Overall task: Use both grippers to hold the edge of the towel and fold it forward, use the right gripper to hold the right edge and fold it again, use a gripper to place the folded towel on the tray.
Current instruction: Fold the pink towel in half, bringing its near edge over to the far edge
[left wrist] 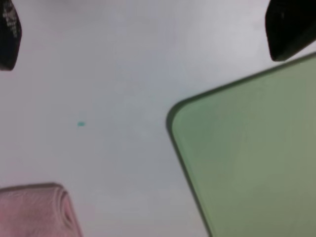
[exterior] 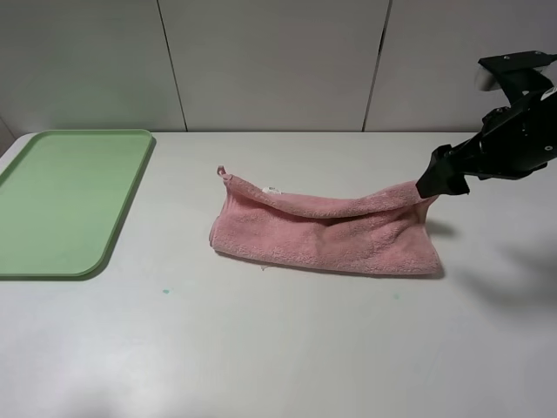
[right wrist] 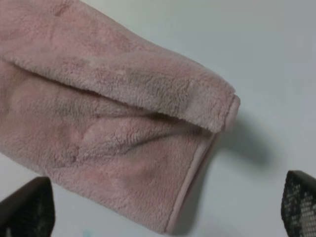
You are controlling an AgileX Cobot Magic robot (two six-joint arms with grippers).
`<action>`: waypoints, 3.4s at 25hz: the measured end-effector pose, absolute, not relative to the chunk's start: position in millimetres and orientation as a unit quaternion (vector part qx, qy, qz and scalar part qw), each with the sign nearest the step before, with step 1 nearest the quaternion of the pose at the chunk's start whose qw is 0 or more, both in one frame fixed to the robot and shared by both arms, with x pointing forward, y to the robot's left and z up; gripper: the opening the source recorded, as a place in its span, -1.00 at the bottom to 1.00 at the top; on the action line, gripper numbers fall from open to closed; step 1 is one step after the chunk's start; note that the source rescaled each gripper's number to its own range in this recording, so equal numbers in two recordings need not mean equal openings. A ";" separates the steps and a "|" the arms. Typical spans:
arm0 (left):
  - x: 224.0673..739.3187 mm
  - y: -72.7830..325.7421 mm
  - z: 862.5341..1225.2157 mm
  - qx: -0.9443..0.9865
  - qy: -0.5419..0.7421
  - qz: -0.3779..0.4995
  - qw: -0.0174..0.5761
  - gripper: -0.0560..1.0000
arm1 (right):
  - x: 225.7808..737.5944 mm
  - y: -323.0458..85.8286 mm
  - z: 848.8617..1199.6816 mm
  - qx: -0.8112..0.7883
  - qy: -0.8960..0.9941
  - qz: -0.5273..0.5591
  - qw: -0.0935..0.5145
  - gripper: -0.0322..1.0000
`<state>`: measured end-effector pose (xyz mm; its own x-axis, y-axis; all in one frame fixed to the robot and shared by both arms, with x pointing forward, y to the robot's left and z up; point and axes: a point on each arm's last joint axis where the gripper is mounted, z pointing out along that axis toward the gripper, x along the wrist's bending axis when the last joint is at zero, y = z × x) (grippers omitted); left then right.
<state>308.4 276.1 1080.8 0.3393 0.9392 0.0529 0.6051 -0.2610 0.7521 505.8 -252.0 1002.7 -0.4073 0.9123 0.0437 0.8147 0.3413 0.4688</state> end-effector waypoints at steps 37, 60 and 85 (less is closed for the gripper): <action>299.8 308.6 1083.7 0.644 0.626 0.312 0.311 0.97 | 506.9 -252.2 1003.2 0.485 0.838 0.210 0.131 1.00; 299.8 308.6 1083.7 0.644 0.626 0.312 0.311 0.97 | 541.0 -179.5 939.8 0.214 0.928 0.195 0.236 1.00; 299.8 308.6 1083.7 0.644 0.626 0.312 0.311 0.97 | 579.2 -136.6 892.6 0.174 0.931 0.194 0.256 1.00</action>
